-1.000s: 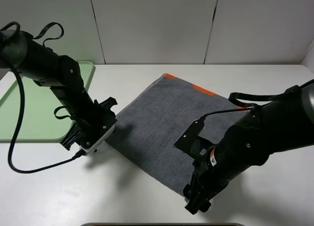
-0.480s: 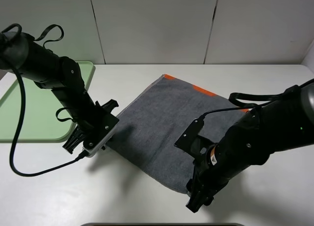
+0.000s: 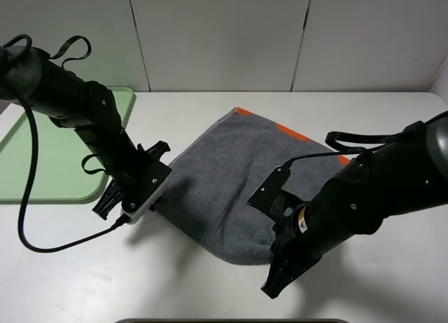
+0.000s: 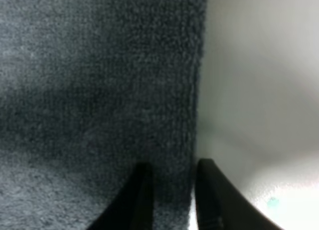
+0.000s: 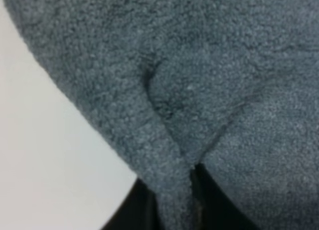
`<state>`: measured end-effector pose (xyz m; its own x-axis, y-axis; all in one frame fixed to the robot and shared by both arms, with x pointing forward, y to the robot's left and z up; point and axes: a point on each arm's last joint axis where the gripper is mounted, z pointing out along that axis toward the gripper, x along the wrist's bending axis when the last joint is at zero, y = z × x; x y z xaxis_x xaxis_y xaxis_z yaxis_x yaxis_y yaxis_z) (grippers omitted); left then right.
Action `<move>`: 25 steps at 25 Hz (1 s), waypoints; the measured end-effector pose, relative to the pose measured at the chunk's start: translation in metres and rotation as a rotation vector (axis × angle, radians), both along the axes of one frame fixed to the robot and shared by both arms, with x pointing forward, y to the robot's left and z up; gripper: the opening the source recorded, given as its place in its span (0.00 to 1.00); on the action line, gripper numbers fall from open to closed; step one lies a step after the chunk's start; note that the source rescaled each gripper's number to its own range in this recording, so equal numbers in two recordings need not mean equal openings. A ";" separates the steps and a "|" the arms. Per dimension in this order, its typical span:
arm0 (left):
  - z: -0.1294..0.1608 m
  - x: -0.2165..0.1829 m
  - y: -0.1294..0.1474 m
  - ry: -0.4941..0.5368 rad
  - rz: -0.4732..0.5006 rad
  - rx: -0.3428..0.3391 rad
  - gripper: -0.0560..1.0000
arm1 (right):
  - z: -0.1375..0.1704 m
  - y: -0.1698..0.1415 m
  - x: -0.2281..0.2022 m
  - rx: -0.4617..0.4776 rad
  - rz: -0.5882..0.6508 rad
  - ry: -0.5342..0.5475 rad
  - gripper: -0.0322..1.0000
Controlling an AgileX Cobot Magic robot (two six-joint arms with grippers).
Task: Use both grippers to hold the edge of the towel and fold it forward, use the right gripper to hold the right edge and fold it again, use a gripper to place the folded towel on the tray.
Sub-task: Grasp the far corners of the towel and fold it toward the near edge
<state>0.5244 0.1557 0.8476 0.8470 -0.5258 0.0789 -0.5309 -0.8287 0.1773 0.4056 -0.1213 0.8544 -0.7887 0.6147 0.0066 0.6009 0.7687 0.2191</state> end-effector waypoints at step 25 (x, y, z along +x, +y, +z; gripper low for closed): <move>0.013 -0.001 -0.001 -0.064 0.020 -0.014 0.06 | 0.014 -0.004 -0.012 -0.026 -0.057 0.095 0.03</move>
